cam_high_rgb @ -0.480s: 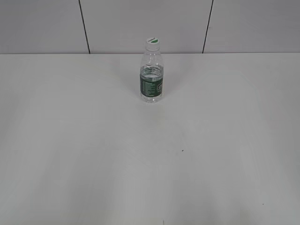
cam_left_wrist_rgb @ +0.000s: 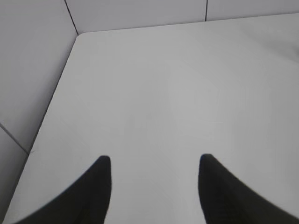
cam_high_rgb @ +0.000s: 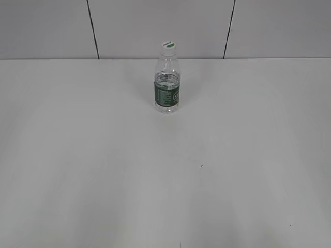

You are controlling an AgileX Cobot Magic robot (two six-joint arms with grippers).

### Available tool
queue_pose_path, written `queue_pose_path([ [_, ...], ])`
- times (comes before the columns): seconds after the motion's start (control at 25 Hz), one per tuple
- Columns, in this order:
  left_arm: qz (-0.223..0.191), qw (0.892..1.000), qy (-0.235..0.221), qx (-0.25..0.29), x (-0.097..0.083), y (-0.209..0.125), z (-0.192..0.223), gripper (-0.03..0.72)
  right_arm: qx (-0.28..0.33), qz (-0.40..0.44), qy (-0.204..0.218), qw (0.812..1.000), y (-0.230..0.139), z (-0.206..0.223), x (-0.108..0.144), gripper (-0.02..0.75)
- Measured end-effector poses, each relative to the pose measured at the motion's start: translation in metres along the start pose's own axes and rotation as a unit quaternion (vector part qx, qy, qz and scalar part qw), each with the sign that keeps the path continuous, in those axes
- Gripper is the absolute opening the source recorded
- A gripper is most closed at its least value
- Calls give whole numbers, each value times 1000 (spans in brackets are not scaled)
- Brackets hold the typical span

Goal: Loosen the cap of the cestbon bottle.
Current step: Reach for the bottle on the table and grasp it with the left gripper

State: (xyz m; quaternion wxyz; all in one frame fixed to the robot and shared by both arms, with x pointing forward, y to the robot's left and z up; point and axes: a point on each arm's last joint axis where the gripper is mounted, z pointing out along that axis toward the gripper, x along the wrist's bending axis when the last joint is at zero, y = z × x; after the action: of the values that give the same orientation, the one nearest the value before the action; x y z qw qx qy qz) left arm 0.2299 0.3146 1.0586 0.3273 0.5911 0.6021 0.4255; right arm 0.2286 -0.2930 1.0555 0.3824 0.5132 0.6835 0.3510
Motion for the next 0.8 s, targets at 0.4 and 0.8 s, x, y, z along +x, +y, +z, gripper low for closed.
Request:
queue_pose_path([
  [0.4, 0, 1000, 0, 0, 0, 0, 0, 370, 0, 0, 0, 1000, 0, 0, 0, 443],
  [0.8, 0, 1000, 0, 0, 0, 0, 0, 370, 0, 0, 0, 1000, 0, 0, 0, 443],
])
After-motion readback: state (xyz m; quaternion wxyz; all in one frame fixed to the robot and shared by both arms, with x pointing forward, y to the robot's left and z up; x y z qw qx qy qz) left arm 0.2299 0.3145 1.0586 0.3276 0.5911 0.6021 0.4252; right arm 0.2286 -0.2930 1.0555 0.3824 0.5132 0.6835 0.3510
